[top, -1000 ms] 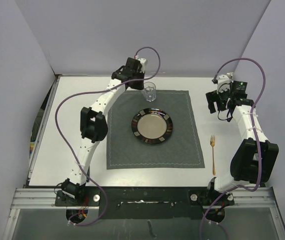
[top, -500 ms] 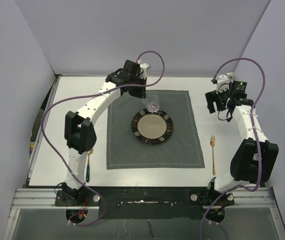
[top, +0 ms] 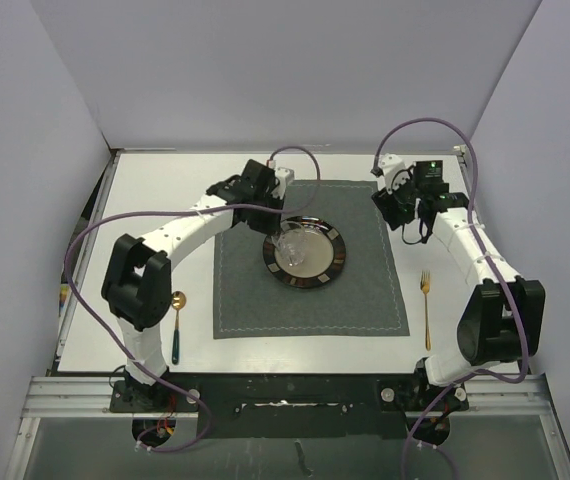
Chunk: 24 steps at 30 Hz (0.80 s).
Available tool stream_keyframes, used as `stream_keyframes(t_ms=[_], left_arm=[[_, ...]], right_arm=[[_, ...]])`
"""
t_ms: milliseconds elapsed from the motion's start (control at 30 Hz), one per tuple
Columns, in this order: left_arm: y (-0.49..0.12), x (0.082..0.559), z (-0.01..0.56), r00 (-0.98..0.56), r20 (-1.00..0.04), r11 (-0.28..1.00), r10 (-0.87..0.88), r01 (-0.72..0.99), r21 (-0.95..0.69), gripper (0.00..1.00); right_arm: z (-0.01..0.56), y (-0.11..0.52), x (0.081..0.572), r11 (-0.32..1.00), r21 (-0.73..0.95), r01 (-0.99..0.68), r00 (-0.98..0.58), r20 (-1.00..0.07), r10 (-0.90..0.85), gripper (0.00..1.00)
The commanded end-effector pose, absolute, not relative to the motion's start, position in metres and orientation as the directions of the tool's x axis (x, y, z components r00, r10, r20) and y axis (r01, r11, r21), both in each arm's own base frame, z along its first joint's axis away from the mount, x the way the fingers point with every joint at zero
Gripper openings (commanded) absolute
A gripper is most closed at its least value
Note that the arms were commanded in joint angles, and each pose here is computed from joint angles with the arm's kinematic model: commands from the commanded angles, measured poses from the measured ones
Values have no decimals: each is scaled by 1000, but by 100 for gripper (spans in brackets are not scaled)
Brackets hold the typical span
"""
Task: Set the dinner table for one person
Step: Place the cup on the napkin.
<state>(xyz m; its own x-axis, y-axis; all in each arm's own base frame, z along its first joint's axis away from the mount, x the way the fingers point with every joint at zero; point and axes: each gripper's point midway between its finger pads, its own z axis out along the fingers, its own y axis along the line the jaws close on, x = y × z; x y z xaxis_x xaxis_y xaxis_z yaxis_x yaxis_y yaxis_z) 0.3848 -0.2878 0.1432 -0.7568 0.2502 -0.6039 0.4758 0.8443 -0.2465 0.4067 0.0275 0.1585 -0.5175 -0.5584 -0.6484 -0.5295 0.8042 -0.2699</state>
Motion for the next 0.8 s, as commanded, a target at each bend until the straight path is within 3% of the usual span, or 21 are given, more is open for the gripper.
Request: stream_keyframes(t_ms=[0, 400, 767], left_arm=[[-307, 396, 156, -671, -712, 840, 206, 495, -223, 0], [-319, 402, 154, -654, -724, 840, 218, 503, -202, 0], [-323, 412, 113, -688, -691, 861, 223, 471, -191, 0]], right_arm=[[209, 34, 425, 802, -367, -470, -433, -696, -573, 56], [206, 36, 425, 804, -357, -476, -437, -698, -568, 59], [211, 32, 420, 797, -380, -469, -428, -692, -582, 60]])
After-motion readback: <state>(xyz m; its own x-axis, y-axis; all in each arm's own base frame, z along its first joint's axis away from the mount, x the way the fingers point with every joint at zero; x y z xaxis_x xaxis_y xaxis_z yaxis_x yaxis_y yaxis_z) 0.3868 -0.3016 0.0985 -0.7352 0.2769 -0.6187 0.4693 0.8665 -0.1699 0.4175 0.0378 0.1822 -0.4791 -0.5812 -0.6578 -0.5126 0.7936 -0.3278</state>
